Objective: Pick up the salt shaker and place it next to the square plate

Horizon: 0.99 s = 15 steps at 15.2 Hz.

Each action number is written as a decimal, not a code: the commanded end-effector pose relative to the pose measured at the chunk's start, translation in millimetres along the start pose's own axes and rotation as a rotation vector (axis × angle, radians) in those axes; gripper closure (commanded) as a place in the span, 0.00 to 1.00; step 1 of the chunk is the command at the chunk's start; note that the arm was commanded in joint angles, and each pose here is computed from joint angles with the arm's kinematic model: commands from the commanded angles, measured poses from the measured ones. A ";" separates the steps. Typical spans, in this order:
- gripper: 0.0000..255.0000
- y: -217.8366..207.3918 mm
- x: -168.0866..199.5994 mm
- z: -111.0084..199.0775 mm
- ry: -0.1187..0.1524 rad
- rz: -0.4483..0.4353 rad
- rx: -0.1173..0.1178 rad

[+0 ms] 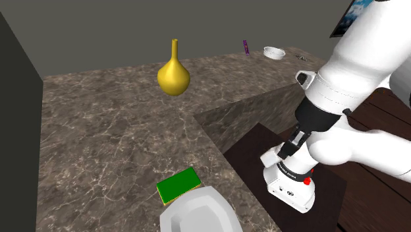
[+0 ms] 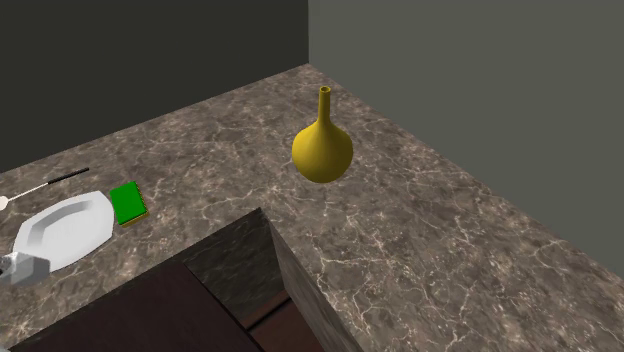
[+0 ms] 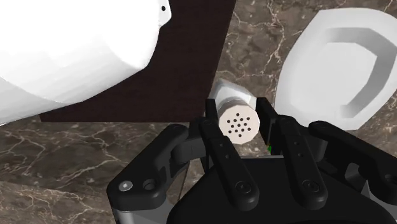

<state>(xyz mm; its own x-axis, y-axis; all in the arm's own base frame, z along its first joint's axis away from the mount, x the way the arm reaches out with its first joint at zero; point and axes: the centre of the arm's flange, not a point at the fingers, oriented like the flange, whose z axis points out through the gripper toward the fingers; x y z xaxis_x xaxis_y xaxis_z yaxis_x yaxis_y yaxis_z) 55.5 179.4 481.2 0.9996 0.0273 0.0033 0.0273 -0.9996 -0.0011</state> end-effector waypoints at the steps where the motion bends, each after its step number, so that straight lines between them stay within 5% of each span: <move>1: 1.00 -20.8 -21.7 1.3 -0.002 0.000 0.001; 8: 1.00 -88.6 -90.1 0.9 -0.002 0.000 0.001; 15: 1.00 -88.5 -90.2 37.8 -0.002 0.000 0.001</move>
<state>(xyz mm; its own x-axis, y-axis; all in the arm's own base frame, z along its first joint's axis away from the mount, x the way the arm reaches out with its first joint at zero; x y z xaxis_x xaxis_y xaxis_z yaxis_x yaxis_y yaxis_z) -36.6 265.8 447.9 0.9996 0.0277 0.0011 0.0277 -0.9996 -0.0019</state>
